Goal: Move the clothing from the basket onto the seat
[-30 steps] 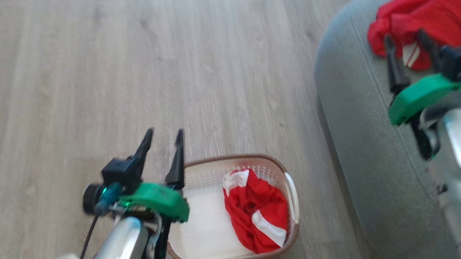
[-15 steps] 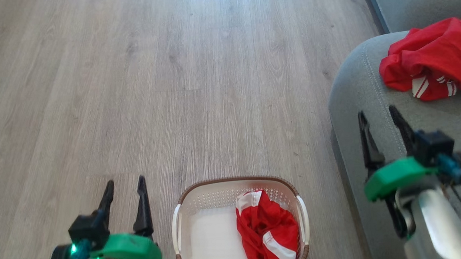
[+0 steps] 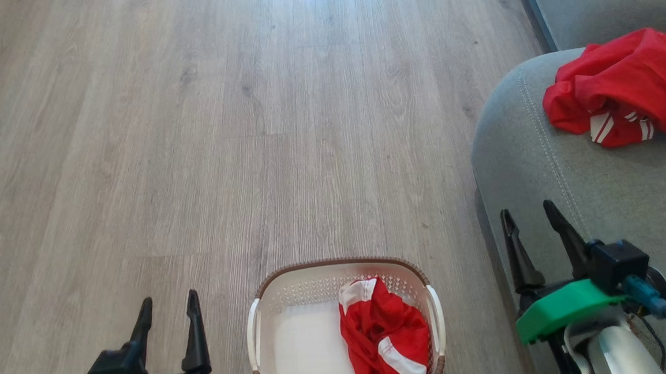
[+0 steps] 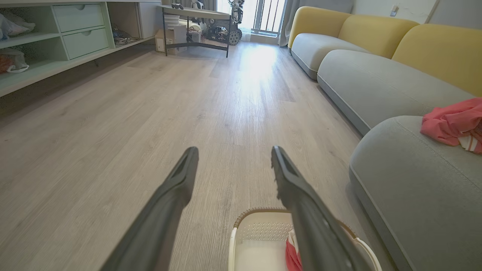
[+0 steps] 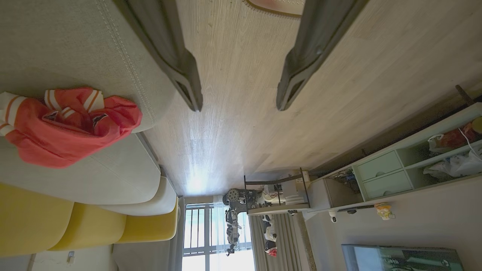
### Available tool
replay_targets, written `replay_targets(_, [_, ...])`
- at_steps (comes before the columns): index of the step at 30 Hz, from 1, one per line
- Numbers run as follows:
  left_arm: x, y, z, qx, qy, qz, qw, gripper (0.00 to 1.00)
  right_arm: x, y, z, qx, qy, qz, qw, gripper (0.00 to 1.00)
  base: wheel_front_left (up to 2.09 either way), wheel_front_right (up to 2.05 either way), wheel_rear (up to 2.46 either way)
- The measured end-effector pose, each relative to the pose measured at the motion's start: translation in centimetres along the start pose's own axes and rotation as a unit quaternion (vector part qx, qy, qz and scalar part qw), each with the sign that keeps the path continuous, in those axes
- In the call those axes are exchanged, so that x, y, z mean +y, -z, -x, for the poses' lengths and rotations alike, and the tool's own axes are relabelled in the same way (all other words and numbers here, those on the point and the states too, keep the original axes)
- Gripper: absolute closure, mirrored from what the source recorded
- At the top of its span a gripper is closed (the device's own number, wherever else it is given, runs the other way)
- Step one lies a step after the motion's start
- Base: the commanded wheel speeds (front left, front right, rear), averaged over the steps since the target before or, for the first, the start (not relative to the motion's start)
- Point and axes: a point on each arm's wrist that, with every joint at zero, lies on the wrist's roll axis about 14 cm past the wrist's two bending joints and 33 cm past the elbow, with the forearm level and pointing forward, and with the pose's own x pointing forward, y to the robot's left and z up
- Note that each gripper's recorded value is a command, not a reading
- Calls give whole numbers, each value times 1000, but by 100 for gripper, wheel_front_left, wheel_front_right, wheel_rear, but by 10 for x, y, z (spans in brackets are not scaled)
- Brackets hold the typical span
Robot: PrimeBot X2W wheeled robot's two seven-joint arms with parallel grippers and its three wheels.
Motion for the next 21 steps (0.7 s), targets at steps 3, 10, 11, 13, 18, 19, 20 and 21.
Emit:
replay_targets(3, [1,-2,0,-4,-2,-1,1000,0,2,1,2,2,-2,-4,1000,0,0,0,0])
replay_targets(10, [1,-5,1,-11,-2,0,1000,0,5,-1,3,-2,-5,-5,1000,0,0,0,0])
replay_targets(11, [1,-6,1,-12,-2,-2,1000,0,5,-1,4,-3,-5,-5,1000,0,0,0,0])
replay_targets(13, [2,-6,2,-13,-2,-2,1000,0,5,-2,4,-3,-5,-5,1000,0,0,0,0])
replay_targets(18, [6,-2,7,-7,-7,-3,1000,0,5,2,9,3,-3,-8,1000,0,0,0,0])
replay_targets(19, [7,-1,8,-6,-8,-4,1000,0,5,2,9,2,-3,-9,1000,0,0,0,0])
replay_targets(20, [6,-2,8,-7,-5,-4,1000,0,5,2,9,2,-4,-9,1000,0,0,0,0])
replay_targets(21, [6,-2,8,-8,-4,-6,1000,0,5,1,9,1,-4,-9,1000,0,0,0,0])
